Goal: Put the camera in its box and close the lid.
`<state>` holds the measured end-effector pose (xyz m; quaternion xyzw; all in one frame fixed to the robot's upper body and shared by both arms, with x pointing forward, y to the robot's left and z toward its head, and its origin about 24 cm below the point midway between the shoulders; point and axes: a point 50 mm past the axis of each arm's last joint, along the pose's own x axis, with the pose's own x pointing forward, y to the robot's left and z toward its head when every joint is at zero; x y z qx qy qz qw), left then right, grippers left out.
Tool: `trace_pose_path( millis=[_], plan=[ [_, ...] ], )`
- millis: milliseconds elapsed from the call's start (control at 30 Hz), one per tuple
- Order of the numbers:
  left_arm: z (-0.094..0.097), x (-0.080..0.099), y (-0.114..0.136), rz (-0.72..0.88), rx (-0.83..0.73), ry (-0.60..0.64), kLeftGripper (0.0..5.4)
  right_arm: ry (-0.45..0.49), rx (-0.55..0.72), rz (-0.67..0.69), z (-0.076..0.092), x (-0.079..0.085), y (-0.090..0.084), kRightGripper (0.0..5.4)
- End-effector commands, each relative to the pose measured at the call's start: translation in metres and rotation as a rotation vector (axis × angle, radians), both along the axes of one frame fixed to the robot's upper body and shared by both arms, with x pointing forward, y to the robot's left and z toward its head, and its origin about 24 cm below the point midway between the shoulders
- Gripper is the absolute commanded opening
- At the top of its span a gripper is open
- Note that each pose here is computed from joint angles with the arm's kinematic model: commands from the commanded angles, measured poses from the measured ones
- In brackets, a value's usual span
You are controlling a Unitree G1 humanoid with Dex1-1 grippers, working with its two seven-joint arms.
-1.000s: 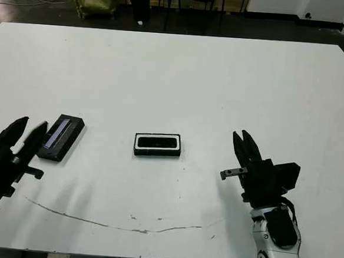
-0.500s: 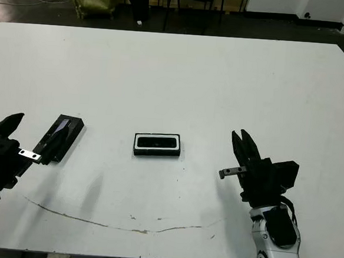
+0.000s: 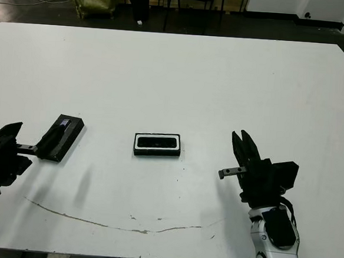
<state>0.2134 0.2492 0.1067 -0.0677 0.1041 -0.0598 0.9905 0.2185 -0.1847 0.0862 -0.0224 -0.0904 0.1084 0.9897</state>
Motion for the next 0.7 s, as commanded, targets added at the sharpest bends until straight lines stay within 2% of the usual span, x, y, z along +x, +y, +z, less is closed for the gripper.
trace_pose_path(
  millis=[33,700],
  plan=[
    [-0.0046,0.0002,0.0053,0.001,0.003,0.062,5.37,0.03,0.003,0.005,-0.0073,0.0002,-0.003,0.0],
    [-0.006,0.0034,0.0091,-0.05,0.069,0.139,5.37,0.042,0.001,-0.003,-0.0059,-0.0019,-0.001,0.0]
  ],
)
